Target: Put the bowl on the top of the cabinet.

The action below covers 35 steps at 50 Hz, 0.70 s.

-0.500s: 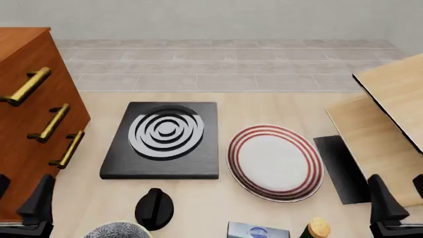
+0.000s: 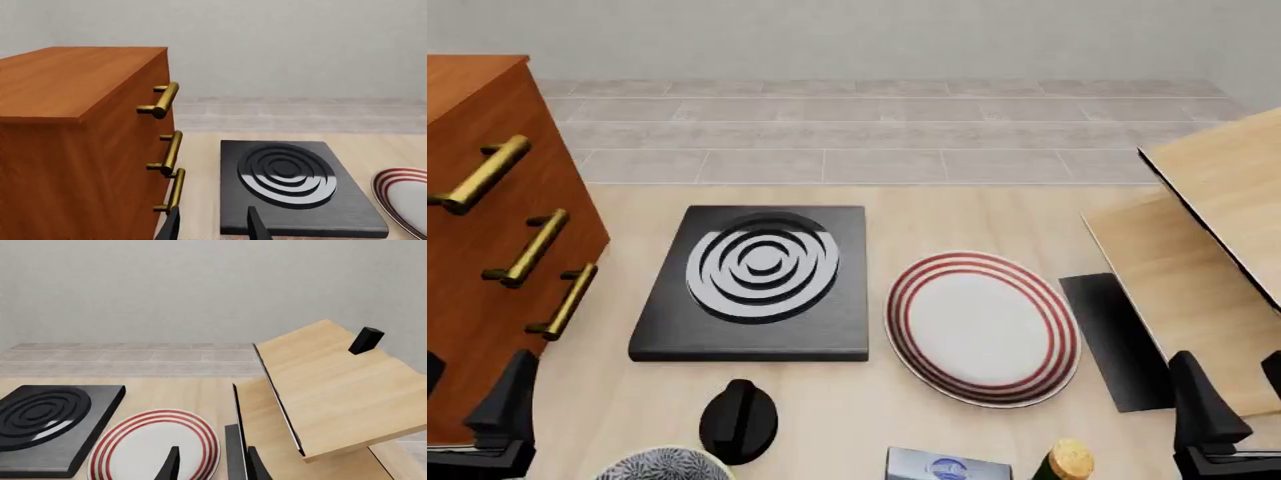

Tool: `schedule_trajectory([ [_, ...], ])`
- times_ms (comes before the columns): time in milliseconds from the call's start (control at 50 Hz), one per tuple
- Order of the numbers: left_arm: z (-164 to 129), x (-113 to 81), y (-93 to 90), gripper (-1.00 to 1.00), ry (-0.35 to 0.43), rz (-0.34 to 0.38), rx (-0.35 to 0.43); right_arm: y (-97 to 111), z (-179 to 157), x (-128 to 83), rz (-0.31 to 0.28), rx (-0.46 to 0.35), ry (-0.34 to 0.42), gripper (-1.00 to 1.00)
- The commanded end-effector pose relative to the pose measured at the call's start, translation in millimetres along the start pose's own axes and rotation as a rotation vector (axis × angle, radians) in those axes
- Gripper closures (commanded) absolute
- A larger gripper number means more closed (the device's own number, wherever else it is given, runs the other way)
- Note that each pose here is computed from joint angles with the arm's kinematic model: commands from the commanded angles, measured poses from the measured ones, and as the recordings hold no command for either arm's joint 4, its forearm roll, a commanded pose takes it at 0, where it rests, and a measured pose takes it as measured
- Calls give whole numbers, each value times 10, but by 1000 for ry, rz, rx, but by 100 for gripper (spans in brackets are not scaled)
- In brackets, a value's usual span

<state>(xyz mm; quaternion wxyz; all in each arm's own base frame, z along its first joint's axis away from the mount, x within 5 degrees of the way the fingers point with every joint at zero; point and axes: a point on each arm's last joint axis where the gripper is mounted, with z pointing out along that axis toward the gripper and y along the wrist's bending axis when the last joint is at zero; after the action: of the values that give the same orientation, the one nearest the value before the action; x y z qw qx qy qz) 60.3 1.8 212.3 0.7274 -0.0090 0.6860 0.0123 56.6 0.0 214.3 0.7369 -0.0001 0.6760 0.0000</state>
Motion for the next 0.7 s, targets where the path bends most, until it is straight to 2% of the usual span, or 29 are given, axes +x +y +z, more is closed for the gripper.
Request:
schedule_trajectory([
  [20, -1, -18, 2, -100, 9, 8, -3, 0, 0, -1, 0, 0, 0, -100],
  [240, -84, -237, -9, -100, 14, 59, 21, 0, 0, -1, 0, 0, 0, -100],
  [560, -166, -389, -16, -100, 126, 122, 50, 0, 0, -1, 0, 0, 0, -100],
  [700, -217, -448, -31, -100, 179, 178, 108, 0, 0, -1, 0, 0, 0, -100],
])
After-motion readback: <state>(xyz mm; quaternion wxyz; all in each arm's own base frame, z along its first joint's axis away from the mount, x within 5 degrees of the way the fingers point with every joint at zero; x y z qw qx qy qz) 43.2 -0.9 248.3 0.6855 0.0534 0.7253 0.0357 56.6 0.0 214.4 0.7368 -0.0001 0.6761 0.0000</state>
